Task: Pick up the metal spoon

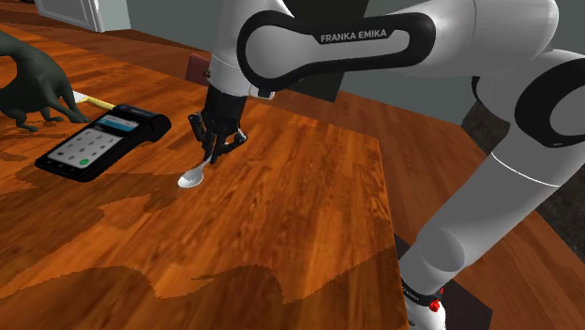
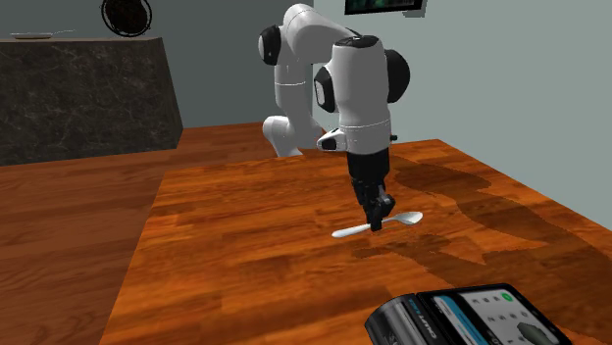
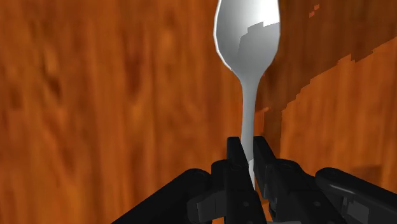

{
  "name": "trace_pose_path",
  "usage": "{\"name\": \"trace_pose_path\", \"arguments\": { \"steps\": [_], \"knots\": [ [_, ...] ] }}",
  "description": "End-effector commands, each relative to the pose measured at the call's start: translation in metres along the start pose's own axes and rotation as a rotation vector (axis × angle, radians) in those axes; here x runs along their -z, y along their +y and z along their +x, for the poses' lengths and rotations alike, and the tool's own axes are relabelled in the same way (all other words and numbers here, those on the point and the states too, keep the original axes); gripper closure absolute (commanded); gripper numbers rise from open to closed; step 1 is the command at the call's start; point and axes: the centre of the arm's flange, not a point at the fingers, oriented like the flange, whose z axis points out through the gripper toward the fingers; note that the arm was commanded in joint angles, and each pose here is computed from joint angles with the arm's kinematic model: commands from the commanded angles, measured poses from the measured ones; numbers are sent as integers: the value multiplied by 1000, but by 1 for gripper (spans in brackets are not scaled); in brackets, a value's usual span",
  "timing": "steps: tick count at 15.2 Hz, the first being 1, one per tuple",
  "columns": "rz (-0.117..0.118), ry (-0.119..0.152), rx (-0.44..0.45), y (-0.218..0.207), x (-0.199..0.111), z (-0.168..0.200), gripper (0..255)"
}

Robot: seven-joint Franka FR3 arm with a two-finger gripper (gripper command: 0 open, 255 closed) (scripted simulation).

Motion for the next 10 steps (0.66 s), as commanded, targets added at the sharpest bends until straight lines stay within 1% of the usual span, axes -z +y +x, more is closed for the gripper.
{"name": "trace_pose_path", "arguments": {
  "steps": [1,8,10],
  "knots": [
    [0,0,0,-2,10,0,255],
    [0,0,0,-7,46,-6,255],
    [0,0,0,-7,47,-6,255]
  ]
}}
